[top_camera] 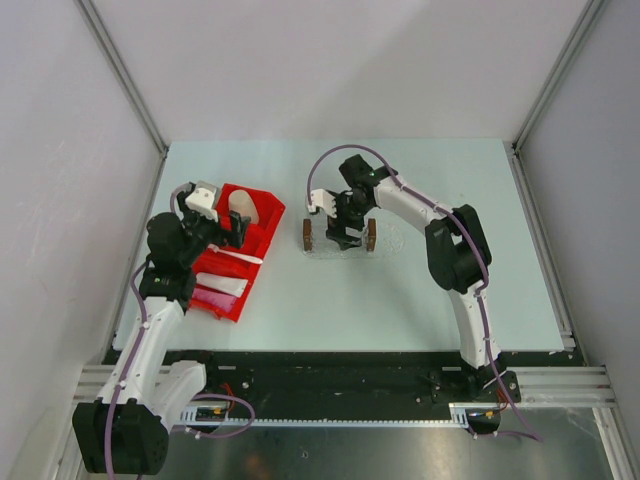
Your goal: Prepare toiletry sets of a toothbrush and toothpaste on the tray
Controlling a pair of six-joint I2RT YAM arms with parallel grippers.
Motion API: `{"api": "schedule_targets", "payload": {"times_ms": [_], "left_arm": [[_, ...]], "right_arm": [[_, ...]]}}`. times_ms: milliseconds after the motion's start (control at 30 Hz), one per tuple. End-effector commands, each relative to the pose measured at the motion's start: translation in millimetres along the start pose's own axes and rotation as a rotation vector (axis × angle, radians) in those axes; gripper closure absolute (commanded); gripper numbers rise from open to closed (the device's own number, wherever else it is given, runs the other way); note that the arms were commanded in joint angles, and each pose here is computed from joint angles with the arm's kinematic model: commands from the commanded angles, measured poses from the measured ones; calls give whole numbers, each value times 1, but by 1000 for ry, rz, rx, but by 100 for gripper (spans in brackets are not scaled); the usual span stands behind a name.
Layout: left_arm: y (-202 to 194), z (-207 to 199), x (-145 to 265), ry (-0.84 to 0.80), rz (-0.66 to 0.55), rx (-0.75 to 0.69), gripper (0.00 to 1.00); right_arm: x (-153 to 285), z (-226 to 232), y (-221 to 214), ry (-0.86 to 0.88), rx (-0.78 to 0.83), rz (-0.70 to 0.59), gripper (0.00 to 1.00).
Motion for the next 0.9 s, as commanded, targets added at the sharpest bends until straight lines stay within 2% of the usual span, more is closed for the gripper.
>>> {"api": "schedule_targets", "payload": {"times_ms": [0,533,867], "left_arm": [[6,0,2,-23,-32,-62,0],[4,0,1,-23,-26,-66,0],[2,0,-1,-29,-17,-55,0]], "right_arm": [[12,-6,13,-48,12,-22,0],[33,-16,31,-155,11,-84,0],[48,-11,40,-159,16,-117,0]]}}
Point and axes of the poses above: each gripper's point midway between its finger pads, its own x axis back along the fingers, its own z axis along the line the jaws close on, y = z × x, the point moved 4 cm from there along x, back along the fingers, and after that the axes turned 6 degrees about x, right-handed, at the moved point
